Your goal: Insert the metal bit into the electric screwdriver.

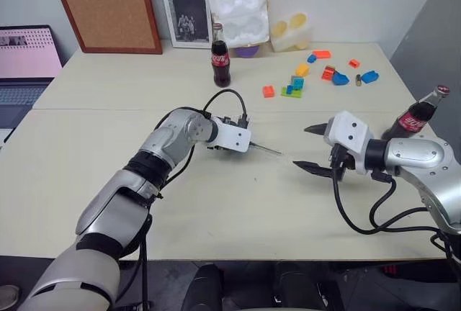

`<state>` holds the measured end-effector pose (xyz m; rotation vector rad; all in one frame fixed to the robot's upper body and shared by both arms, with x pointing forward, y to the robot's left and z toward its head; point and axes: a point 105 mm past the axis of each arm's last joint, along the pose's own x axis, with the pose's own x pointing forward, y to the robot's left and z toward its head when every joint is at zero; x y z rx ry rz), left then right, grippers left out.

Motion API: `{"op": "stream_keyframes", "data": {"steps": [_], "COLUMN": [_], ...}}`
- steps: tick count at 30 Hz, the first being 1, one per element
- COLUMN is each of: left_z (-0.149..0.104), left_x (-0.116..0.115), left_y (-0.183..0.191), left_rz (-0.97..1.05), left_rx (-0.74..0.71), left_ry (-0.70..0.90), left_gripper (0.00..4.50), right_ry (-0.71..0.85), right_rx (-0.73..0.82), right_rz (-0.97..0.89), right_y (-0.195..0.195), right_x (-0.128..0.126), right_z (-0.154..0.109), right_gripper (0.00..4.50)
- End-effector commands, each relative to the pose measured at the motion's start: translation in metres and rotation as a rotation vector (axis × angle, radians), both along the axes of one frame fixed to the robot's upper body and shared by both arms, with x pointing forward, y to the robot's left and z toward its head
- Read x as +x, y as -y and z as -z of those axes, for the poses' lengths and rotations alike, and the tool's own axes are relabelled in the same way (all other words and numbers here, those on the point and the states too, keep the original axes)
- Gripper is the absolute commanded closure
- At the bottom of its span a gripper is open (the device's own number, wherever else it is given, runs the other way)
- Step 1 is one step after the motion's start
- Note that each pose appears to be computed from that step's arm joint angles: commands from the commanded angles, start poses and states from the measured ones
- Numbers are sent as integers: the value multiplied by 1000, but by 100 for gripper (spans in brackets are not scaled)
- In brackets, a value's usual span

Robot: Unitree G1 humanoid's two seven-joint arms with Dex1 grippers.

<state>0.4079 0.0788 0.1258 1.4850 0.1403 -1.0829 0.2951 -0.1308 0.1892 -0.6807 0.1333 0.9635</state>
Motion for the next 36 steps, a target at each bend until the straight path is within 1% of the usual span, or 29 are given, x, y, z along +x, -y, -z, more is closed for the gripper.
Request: {"op": "stream_keyframes", "data": {"steps": [1,6,7,10,11,13,15,17,19,22,24,25,27,29,32,36], "left_z": [30,29,28,16,9,-11,-35,-54,-66,-64,-57,-52,-47,-46,-47,-47], "left_x": [-11,-10,-9,-4,-2,3,7,7,4,-18,-40,-50,-67,-84,-101,-108], "left_y": [-3,-3,-4,-3,-3,-4,-12,-26,-45,-84,-101,-110,-121,-130,-139,-142], "left_rz": [-1,-14,-17,-47,-59,-106,-153,-205,-249,-337,-336,-367,-411,-453,-499,-519], "left_rx": [41,20,14,-61,-107,-242,-369,-478,-549,-580,-532,-530,-550,-637,-756,-833], "left_ry": [-114,-119,-116,-93,-90,-89,-61,-67,-73,-143,-170,-185,-226,-263,-304,-336], "left_gripper": [103,15,5,5,5,5,5,5,5,5,5,5,5,5,5,5], "right_ry": [50,49,49,53,56,63,69,75,78,91,109,115,106,101,58,73], "right_rx": [10,10,10,13,14,14,8,2,2,22,40,45,66,70,70,85], "right_rz": [-21,-19,-18,-10,-7,1,11,22,30,34,41,50,59,55,22,25], "right_y": [-4,-3,-2,-1,0,1,4,8,11,17,21,25,29,34,40,50], "right_x": [-3,-3,-3,-1,0,2,4,5,6,6,6,7,8,8,3,4], "right_z": [-14,-15,-15,-16,-16,-17,-16,-15,-15,-17,-20,-21,-21,-20,-16,-20], "right_gripper": [34,34,34,34,34,34,34,34,34,34,34,34,34,34,34,34]}}
